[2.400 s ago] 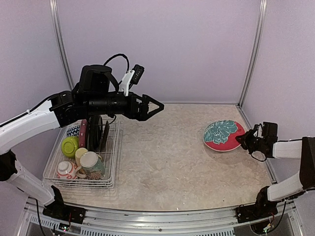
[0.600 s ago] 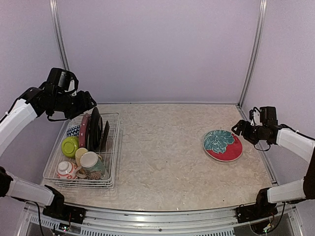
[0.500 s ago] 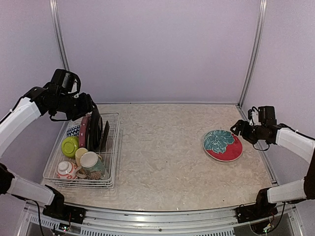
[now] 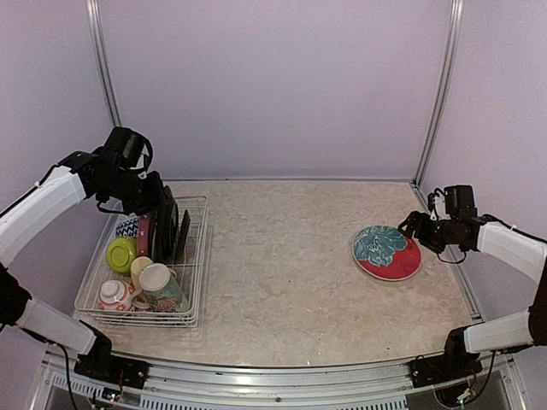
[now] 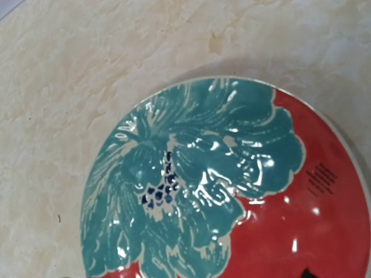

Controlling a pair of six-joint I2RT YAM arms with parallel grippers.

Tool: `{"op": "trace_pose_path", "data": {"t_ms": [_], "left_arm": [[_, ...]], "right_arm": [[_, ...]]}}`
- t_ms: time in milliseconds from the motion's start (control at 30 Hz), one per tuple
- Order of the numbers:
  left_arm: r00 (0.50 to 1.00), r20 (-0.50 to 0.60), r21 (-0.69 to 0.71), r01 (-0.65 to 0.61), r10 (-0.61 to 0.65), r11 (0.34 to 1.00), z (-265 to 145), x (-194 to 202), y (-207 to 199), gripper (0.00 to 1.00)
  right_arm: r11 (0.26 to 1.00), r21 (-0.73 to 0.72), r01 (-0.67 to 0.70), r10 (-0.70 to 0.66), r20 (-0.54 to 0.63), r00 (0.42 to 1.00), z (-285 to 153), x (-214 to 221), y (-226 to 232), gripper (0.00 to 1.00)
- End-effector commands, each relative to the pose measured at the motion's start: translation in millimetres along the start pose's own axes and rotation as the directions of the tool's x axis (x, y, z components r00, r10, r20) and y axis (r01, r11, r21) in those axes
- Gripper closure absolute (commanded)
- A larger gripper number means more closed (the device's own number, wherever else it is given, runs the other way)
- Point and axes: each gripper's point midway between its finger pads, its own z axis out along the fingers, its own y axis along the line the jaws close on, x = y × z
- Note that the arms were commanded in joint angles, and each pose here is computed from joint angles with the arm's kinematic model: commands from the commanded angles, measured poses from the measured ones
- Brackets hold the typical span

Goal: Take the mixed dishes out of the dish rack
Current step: Grab the plate from the dish rack.

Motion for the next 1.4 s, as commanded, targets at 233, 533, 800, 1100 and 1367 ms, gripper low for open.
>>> {"op": "trace_pose_path", "data": {"t_ms": [233, 533, 800, 1100, 1367], "left_arm": [[0.997, -0.070, -0.031, -0.035, 0.033, 0.999, 25.3, 10.7, 5.4, 0.78], [0.991, -0.109, -0.082, -0.083, 0.074, 0.993, 45.1, 12.2, 12.9, 0.79], [0.986, -0.117, -0.136, -0.133, 0.118, 0.982, 52.1, 8.8, 21.0, 0.87], [0.985, -0.112, -0.110, -0.143, 0.131, 0.984, 38.2, 1.5, 12.2, 1.00], [0.991, -0.062, -0.030, -0.120, 0.118, 0.992, 6.8, -9.3, -3.2, 1.00]], "right_arm": [[1.000, -0.003, 0.000, 0.000, 0.004, 1.000, -1.0, -3.0, 4.9, 0.18], [1.000, -0.002, 0.000, 0.000, 0.008, 1.000, -4.6, -2.5, 5.3, 0.18], [1.000, -0.002, -0.004, 0.004, 0.011, 1.000, -7.1, -1.9, 5.6, 0.18], [1.000, -0.007, -0.008, 0.009, 0.015, 1.000, -9.2, -2.9, 6.7, 0.19], [1.000, -0.017, -0.007, 0.007, 0.022, 1.000, -12.3, -5.8, 10.3, 0.19]]}}
